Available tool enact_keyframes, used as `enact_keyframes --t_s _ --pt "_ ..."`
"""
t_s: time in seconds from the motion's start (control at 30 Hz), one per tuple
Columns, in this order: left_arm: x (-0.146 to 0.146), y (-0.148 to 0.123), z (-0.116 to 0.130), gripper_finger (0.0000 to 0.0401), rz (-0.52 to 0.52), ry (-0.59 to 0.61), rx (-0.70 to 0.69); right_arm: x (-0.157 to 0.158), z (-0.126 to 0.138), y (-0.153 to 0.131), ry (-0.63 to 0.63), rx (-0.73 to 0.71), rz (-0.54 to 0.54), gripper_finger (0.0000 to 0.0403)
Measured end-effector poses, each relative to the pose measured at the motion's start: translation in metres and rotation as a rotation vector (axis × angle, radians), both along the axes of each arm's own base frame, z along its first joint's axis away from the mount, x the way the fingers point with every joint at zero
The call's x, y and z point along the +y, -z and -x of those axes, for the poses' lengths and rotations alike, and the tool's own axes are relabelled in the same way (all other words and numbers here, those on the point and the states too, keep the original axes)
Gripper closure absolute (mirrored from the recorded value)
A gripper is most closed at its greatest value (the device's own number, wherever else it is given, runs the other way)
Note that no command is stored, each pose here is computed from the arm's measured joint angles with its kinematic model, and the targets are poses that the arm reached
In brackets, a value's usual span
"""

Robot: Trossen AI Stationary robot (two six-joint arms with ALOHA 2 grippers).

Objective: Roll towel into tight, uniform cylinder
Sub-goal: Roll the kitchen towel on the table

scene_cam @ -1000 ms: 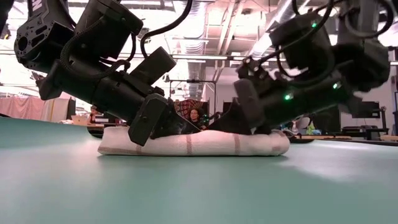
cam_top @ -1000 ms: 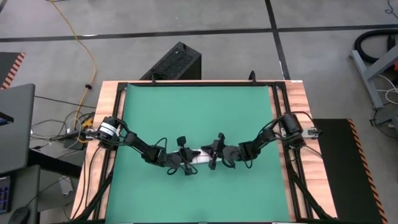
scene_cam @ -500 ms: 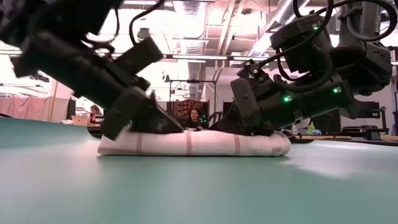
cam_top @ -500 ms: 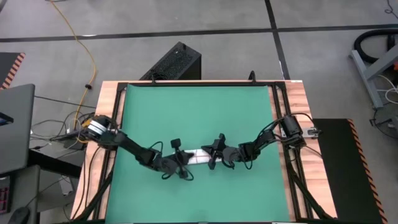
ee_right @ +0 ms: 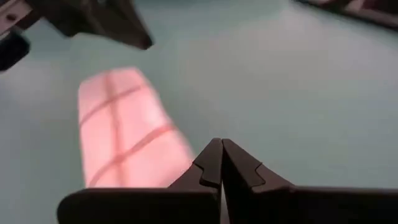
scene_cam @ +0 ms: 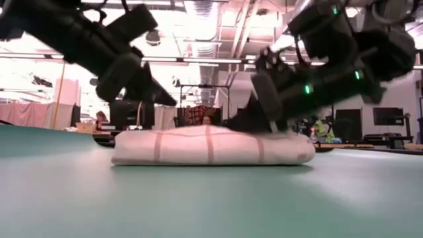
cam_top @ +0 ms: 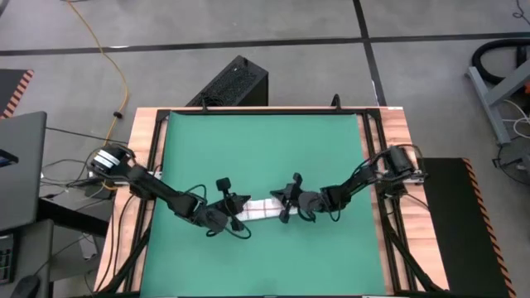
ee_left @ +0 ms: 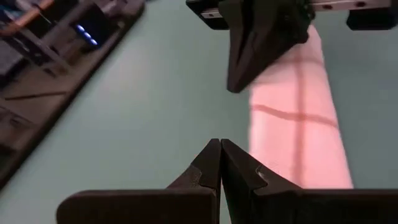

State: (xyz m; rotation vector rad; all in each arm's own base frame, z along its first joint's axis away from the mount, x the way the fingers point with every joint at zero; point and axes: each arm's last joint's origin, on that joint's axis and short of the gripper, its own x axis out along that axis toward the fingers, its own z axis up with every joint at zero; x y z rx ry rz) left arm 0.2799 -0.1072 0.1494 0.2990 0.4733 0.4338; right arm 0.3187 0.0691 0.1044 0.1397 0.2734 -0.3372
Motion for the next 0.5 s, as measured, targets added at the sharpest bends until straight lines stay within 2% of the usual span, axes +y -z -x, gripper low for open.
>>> enact_keyframes --t_s 0.23,0.43,0.5 --pt "0.003 -0.028 0.006 0.0401 -0.027 -0.007 -0.065 -0.014 0.007 -0.042 0.039 0.002 0.036 0.0371" --pt "0.002 -0.049 0.012 0.0401 -0.001 0.013 -0.132 -0.004 0.020 -0.084 -0.030 -0.078 0.127 0.0371" --pt "-0.003 -0.060 0.017 0.0401 0.045 0.060 -0.180 0.003 0.025 -0.096 -0.071 -0.104 0.145 0.0371"
